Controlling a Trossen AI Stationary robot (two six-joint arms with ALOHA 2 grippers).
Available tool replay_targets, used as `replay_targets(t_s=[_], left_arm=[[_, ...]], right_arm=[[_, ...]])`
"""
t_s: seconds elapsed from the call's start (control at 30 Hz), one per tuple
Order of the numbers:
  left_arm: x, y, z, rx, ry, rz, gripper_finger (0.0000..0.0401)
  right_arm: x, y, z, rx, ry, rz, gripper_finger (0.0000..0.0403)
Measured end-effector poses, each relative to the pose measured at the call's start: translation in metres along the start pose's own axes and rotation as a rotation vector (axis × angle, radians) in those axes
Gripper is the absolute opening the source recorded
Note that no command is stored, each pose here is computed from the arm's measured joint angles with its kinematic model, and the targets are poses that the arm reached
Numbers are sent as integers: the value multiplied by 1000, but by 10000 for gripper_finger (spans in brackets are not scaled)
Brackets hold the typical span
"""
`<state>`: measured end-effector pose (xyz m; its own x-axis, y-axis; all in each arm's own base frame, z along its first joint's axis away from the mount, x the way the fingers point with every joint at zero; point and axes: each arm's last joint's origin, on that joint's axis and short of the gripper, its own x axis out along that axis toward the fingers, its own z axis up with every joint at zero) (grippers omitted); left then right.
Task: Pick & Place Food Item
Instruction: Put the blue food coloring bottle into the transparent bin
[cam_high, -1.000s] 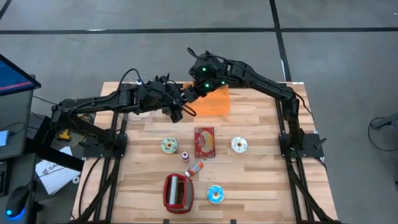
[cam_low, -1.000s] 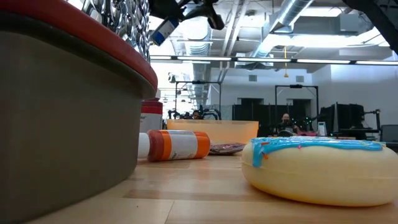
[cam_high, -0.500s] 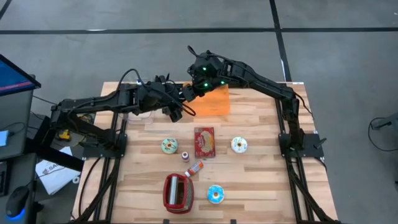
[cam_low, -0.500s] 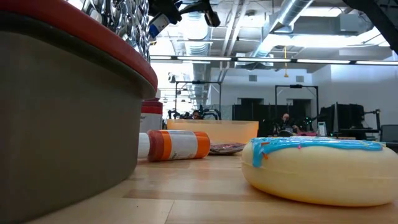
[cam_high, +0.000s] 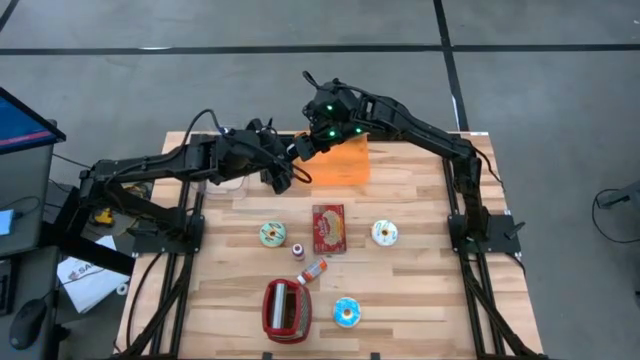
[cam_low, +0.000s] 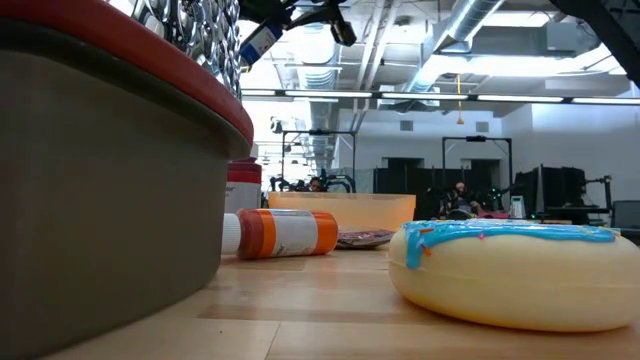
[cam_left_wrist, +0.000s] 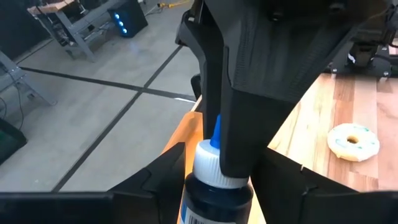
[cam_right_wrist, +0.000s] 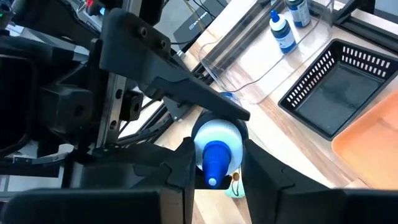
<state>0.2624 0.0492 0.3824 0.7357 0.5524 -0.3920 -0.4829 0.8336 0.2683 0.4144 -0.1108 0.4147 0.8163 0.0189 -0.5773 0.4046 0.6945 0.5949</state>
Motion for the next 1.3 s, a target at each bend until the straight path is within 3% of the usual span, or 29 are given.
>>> replay_targets(t_s=[0.4,0.7,0.8,1.03,1.17,1.3], left_arm=[[0,0,0,1,-1,9,113],[0,1,0,-5,1,33,113],[-2,2,1,-8,-5,46,113],[-3,3,-1,0,15,56,113],[-6,7,-10,39,92,122,113],[-13,20,-14,1,131,198,113]], right_arm=[[0,0,1,-4,-5,3,88],[0,2,3,-43,-33,20,88],[1,5,5,-67,-61,37,123],[0,7,8,-70,-93,62,248],[-7,9,12,-73,-125,80,264],[-22,10,15,-79,-176,47,263]])
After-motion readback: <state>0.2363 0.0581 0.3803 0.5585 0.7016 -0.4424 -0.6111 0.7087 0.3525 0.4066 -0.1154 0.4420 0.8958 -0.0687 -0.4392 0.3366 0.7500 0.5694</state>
